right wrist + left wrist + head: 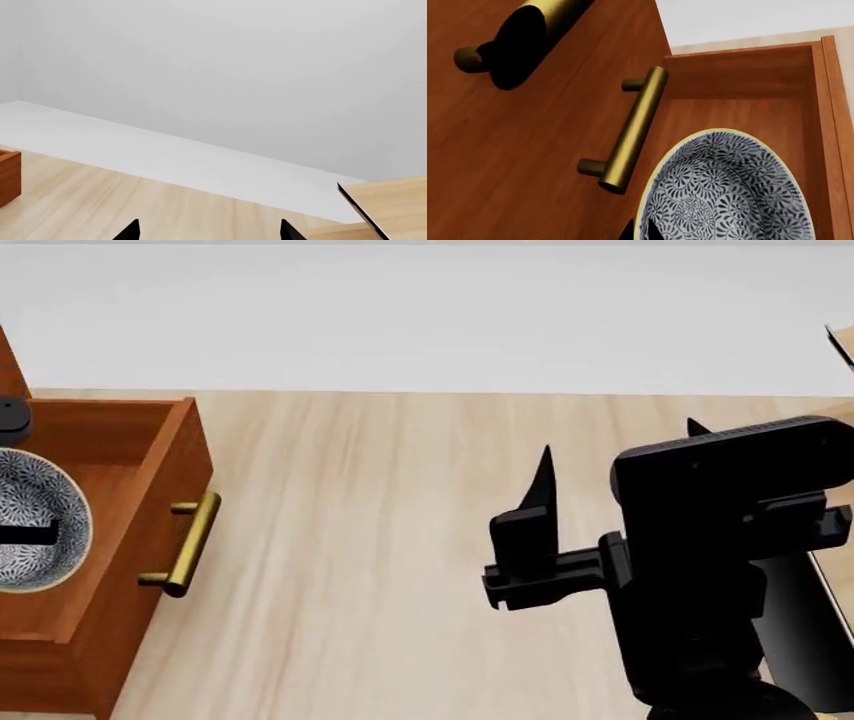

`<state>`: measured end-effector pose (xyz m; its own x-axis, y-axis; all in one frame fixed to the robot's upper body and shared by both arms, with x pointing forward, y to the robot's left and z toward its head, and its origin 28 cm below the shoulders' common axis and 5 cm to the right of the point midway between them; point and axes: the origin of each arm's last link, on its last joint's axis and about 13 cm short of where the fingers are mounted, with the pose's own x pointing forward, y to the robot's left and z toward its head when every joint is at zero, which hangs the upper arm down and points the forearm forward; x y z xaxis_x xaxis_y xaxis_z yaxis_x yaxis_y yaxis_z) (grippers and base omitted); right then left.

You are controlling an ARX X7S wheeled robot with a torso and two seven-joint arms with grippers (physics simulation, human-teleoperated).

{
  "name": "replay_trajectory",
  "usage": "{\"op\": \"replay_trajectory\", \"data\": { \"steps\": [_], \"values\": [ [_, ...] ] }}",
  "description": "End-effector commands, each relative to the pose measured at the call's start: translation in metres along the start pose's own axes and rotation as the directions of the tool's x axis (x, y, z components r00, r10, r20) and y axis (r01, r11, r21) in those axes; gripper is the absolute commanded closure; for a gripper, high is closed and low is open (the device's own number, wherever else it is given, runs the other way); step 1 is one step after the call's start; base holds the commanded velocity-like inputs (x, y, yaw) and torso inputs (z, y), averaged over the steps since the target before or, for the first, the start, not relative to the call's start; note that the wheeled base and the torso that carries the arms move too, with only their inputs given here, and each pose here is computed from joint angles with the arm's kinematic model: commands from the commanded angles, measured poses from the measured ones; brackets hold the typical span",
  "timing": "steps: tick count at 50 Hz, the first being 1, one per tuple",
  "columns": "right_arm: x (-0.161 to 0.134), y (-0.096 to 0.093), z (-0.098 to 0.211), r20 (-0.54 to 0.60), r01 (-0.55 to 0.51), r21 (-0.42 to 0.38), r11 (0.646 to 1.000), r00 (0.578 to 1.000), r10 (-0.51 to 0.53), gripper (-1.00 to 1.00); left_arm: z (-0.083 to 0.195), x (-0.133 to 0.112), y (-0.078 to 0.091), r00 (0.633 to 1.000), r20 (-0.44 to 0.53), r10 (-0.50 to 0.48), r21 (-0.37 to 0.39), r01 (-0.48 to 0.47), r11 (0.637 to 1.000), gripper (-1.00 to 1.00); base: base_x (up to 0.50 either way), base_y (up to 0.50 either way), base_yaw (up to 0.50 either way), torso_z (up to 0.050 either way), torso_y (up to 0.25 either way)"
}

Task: Put the bowl in the bottom drawer of the cabinet.

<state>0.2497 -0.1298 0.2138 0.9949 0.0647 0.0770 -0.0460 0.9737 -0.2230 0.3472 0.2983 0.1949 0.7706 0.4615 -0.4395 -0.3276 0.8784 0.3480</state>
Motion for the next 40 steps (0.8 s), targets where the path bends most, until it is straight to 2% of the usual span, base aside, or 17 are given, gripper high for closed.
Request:
{"op": "replay_trajectory", "data": {
  "steps": [1, 40],
  "values": [
    [0.0, 0.0, 0.0, -0.002, 0.001, 0.0, 1.0, 1.0, -0.001, -1.0, -0.011, 0.015, -0.006, 0.999, -0.04, 0.016, 0.038, -0.014, 0.999, 1.0, 0.0, 0.0, 0.0, 0.0, 0.0],
    [-0.001, 0.0, 0.0, -0.001, 0.003, -0.002, 1.0, 1.0, -0.003, -1.0, -0.03, 0.033, -0.015, 0.996, -0.086, 0.027, 0.064, -0.021, 0.998, 1.0, 0.0, 0.0, 0.0, 0.0, 0.001]
  ]
}}
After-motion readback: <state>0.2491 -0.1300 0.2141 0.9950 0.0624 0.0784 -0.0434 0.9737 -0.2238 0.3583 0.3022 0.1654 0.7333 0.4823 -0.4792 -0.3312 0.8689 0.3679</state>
